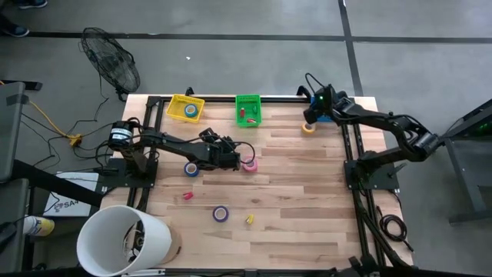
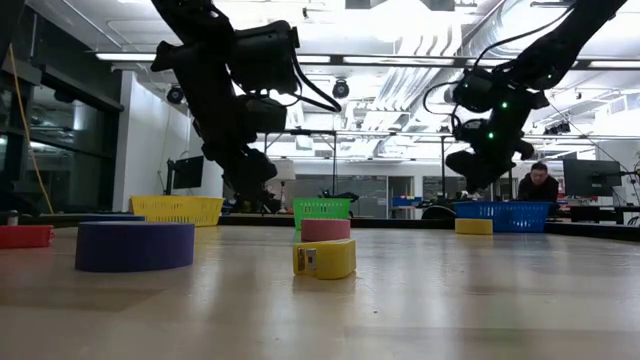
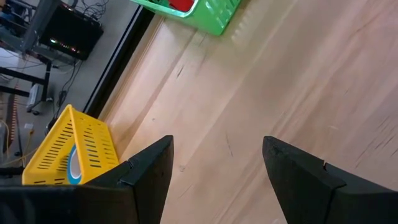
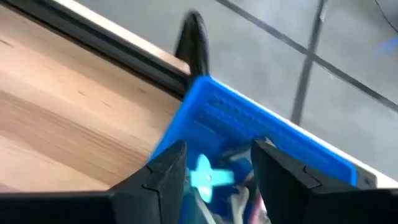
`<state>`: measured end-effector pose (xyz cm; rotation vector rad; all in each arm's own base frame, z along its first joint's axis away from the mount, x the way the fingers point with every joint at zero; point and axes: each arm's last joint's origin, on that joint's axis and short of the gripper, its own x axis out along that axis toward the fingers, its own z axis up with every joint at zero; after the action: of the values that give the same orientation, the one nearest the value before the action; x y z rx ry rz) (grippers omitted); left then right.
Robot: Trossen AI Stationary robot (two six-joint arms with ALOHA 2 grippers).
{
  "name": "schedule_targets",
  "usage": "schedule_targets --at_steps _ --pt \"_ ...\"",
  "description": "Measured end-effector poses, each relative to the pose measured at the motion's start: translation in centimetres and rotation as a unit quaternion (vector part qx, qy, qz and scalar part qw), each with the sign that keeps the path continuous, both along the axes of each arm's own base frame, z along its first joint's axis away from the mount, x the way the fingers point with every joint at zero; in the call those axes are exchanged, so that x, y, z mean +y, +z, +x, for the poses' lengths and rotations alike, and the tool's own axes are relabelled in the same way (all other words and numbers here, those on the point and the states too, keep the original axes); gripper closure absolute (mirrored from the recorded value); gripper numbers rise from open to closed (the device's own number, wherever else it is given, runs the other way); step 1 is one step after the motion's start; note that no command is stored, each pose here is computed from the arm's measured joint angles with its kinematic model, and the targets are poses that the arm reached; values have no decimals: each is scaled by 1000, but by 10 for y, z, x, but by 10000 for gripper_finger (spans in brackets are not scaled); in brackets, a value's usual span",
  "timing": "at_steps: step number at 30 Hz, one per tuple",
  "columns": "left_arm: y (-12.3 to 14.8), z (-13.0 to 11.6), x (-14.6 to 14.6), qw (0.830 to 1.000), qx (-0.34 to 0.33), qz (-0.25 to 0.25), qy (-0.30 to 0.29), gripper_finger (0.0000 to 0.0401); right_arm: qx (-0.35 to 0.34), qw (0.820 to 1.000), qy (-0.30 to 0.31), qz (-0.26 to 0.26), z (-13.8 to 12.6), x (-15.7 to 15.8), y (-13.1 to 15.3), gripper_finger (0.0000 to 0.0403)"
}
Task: Pick and place Stapler, Stapler remover, tape
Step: Put the blue tape into the yellow basket
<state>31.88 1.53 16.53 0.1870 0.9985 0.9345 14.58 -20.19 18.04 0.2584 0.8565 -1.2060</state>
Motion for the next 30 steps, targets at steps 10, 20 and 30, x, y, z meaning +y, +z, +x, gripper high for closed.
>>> schedule_targets --at_steps 10,20,30 --pt "-2 -8 0 999 30 -2 14 160 -88 994 70 -8 -1 10 25 231" --pt "-3 -30 1 993 81 7 81 161 -113 982 153 2 7 28 37 231" --pt "-3 -47 1 986 109 14 125 161 -105 960 260 -21 32 58 40 231"
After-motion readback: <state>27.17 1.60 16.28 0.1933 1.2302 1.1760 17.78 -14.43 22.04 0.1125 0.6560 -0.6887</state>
